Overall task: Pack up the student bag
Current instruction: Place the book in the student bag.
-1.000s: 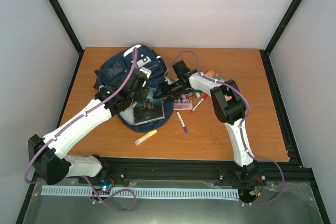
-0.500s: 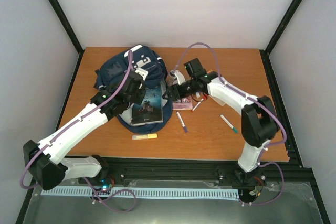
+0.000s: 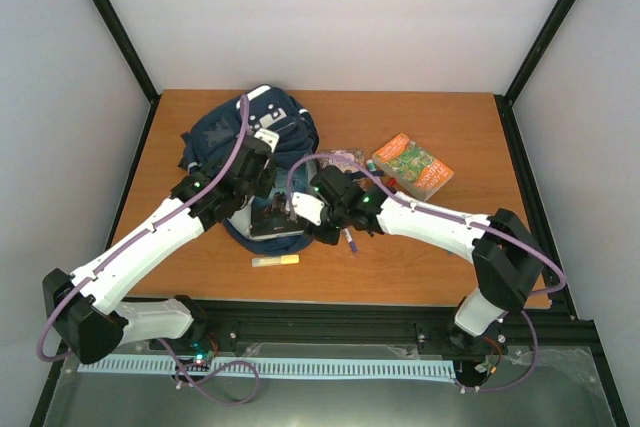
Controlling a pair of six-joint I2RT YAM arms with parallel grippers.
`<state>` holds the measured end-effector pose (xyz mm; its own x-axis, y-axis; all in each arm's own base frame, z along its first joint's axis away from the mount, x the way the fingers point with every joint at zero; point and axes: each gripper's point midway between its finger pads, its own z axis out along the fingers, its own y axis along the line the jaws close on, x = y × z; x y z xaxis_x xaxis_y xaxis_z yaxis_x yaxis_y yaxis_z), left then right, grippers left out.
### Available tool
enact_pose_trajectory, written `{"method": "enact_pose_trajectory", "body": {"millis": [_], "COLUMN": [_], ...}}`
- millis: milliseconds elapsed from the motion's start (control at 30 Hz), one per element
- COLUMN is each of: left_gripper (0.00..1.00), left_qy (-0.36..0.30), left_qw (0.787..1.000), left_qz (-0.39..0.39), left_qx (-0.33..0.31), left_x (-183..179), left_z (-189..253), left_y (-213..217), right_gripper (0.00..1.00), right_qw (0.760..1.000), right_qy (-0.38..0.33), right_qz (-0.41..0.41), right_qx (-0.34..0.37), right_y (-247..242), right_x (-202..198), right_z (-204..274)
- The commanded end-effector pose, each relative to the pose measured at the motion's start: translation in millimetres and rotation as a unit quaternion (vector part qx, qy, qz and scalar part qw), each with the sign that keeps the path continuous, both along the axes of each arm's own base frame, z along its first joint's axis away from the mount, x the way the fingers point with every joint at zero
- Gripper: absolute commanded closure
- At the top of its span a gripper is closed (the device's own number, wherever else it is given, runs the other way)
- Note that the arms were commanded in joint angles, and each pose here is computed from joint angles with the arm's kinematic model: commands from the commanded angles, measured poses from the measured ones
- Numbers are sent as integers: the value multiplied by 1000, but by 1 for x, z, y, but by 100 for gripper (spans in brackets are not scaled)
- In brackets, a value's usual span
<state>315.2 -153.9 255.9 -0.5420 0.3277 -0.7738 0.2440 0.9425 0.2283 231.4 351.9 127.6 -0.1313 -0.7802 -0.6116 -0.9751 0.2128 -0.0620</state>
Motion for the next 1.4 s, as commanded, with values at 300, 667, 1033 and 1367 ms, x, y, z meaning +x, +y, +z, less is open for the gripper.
{"method": "enact_pose_trajectory", "body": {"millis": [300,667,1033,1367], "left_gripper": [99,99,99,99], "left_qy": [-71,-74,-73,-74], "left_qw": [995,995,995,995], "left_qz": [24,31,26,27], "left_qx": [-64,-59,-60,-62], "left_x": [10,9,8,8], "left_z": [46,48,48,49], "left_y": [1,5,4,4], "right_gripper": [47,45,54,58], "right_qw": [973,958,923,917], "right_qy": [-185,-244,-355,-355], "right_qz": [93,75,23,66], "right_qx": [-99,-131,-149,-168], "right_y": [12,35,54,50], "right_x": [19,42,91,68], "right_z": [-24,-32,-23,-30]}}
